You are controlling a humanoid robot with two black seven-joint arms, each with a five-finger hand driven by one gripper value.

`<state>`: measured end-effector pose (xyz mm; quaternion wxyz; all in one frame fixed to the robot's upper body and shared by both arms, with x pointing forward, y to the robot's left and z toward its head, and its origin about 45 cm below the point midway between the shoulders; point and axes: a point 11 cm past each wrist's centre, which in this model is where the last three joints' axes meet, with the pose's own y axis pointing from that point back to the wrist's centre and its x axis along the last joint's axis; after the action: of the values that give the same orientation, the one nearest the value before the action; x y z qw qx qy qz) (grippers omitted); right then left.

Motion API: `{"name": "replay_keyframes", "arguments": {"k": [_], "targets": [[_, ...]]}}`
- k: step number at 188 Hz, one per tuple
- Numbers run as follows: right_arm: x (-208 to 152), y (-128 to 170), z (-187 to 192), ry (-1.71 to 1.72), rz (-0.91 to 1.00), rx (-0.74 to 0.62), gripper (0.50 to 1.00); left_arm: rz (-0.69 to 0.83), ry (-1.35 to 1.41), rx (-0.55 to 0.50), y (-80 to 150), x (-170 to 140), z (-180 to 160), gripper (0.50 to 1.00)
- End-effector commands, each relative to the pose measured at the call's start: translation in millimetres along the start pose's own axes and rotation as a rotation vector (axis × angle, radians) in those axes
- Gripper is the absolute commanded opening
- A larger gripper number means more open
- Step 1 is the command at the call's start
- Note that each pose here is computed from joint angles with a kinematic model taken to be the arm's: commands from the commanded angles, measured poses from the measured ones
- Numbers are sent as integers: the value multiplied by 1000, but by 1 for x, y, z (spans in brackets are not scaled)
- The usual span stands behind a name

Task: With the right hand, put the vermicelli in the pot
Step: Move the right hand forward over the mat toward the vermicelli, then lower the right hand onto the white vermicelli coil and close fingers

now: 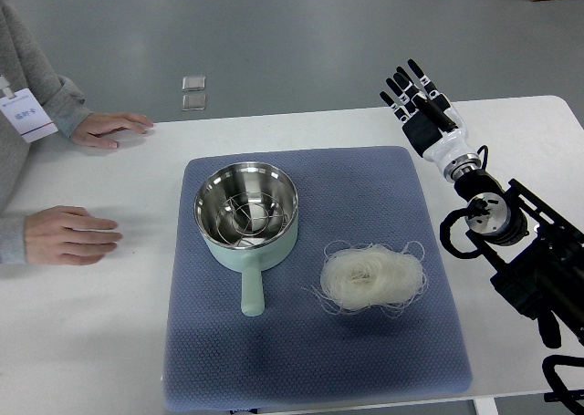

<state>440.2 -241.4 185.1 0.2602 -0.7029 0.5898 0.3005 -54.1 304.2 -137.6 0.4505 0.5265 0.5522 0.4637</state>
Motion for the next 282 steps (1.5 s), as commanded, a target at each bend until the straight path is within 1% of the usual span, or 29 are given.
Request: {"name": "replay_keyframes", "arguments": {"k": [1,35,63,75,93,109,111,115,117,119,127,131,139,142,147,150,151,153,155,162,170,200,239,253,282], "targets": [[1,0,0,1,1,-1,926,-2,-1,0,0,0,0,1000],[0,0,-1,19,-6,-6,926,1,2,0,0,0,0,1000],[-6,-1,2,107,-40,-46,926,1,0,0,0,0,0,1000],[-7,-2,-1,239,-75,-79,926,-2,0,0,0,0,0,1000],[-17,-6,-5,556,-177,-152,926,-2,1,0,0,0,0,1000],[-28,-8,-24,926,-311,-213,926,-2,1,0,0,0,0,1000],[-28,-8,-24,926,-311,-213,926,-2,1,0,0,0,0,1000],[-31,-5,-30,1056,-373,-251,926,-2,1,0,0,0,0,1000],[-31,-5,-30,1057,-373,-251,926,-2,1,0,0,0,0,1000],[-36,-3,-32,1146,-427,-281,926,-2,1,0,0,0,0,1000],[-44,3,-37,1319,-537,-356,926,-2,1,0,0,0,0,1000],[-46,4,-39,1362,-562,-373,926,-4,1,0,0,-1,0,1000],[-52,11,-46,1521,-657,-457,926,-4,1,0,0,-1,0,1000],[-53,14,-49,1585,-694,-508,926,-5,-2,0,0,-1,0,1000],[-55,17,-51,1640,-727,-559,926,-6,-2,0,0,-2,0,1000],[-55,20,-53,1683,-754,-618,926,-11,-1,0,0,-4,0,1000],[-55,20,-53,1683,-754,-618,926,-11,-1,0,0,-4,0,1000],[-55,22,-57,1721,-765,-674,926,-14,-2,0,0,-5,0,1000],[-56,22,-57,1721,-765,-675,926,-14,-2,0,0,-5,0,1000],[-58,24,-65,1786,-775,-775,926,-16,-2,0,0,-5,0,1000],[-60,27,-68,1819,-777,-844,926,-17,-3,-2,0,-6,1,1000],[-69,34,-61,1774,-768,-880,926,-23,-4,-2,0,-8,1,1000],[-51,63,-35,1688,-798,-961,926,-22,0,-2,0,-7,1,1000],[-47,75,-28,1668,-812,-968,926,-22,-2,-2,0,-7,1,1000],[-37,88,-19,1630,-785,-944,926,-25,-4,-2,0,-8,1,1000]]}}
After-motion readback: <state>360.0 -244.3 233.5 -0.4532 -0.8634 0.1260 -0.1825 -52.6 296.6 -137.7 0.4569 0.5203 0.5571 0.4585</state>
